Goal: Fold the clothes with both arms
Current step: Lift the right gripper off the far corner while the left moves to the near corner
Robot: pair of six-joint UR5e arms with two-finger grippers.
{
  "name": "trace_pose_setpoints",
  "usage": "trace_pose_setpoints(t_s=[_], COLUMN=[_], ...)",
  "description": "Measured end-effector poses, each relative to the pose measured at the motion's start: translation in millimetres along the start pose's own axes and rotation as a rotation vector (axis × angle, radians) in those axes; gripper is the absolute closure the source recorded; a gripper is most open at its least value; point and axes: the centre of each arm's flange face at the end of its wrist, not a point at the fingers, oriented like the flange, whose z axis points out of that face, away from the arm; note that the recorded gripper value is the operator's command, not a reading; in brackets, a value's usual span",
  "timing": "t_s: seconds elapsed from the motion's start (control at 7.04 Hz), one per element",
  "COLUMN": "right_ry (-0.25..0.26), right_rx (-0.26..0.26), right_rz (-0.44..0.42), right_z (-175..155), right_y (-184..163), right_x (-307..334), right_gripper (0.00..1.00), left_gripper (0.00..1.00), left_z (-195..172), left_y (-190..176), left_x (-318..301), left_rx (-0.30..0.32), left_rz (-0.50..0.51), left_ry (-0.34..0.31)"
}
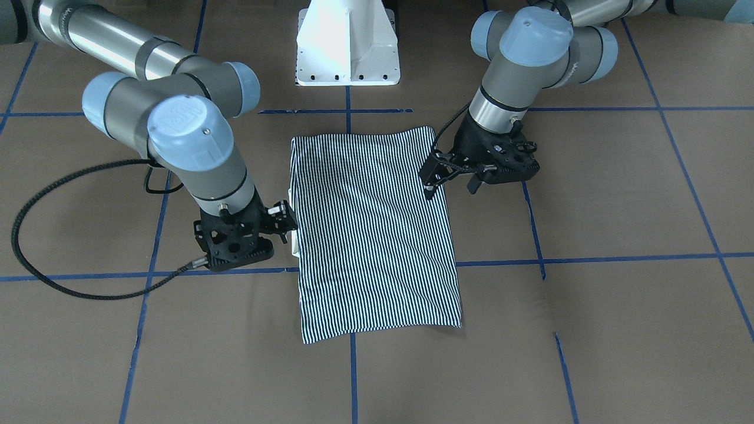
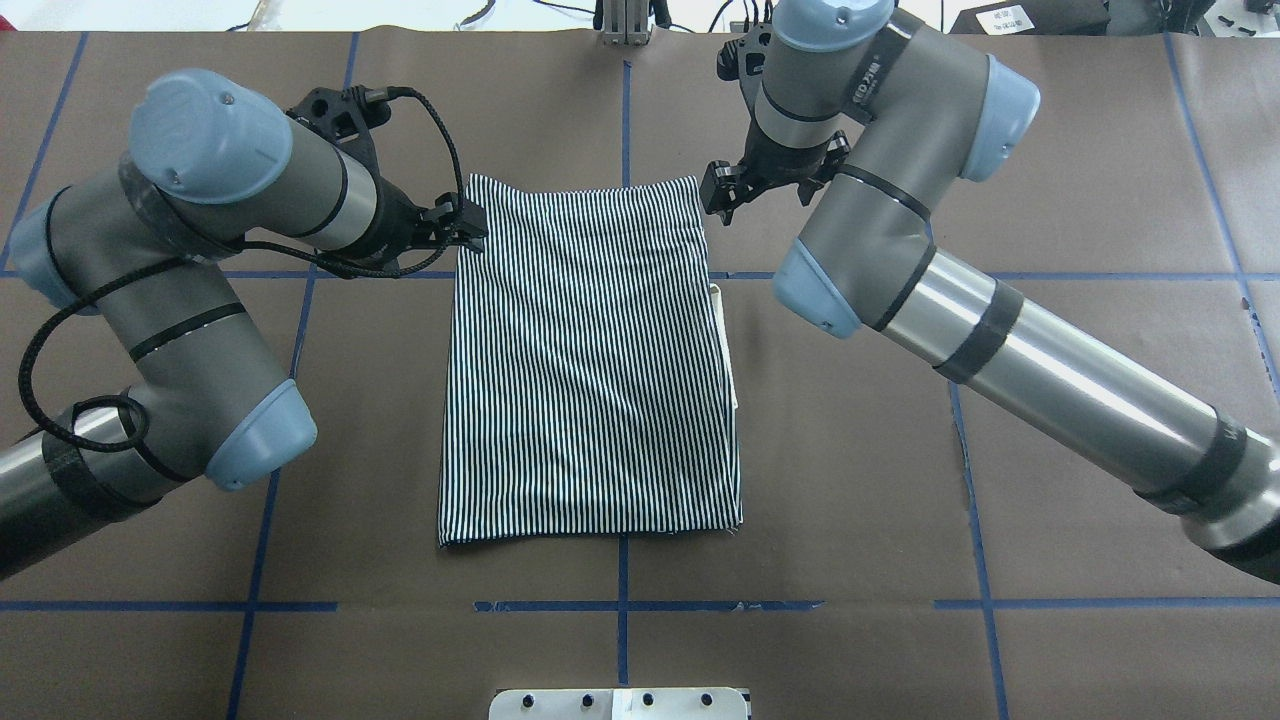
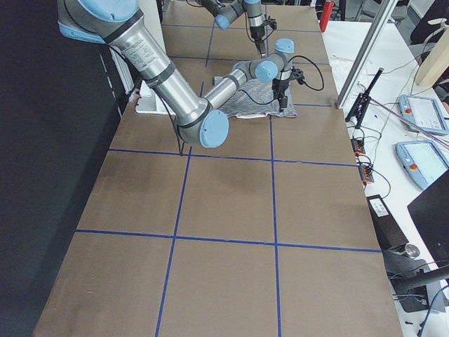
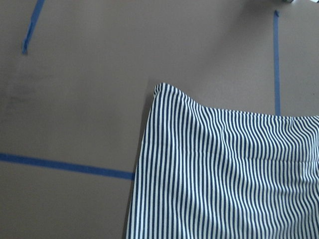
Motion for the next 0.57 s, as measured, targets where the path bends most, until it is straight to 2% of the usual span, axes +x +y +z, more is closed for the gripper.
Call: trace_pose_setpoints(t_s=[0.14,0.28,0.57], right_ry=[-0.042,-0.065,-0.079], right_rx=[-0.013,-0.023,-0.036], right_rz=[0.066,0.120,0.155], right_z=[-9,-11,-8], right_y=[27,45,60], right_x=[-1,-8,-19], right_gripper=[0.00,0.00,0.00], left_gripper=[0.00,0.00,0.02], left_z=[11,25,49], left_y=[37,76,144], left_x=[-3,-6,-19], left_rx=[-0.019,-0.012,0.024], left_rz=[-0.090,-0.153,-0.240], left_ry=[-0.030,-0.089,-0.205])
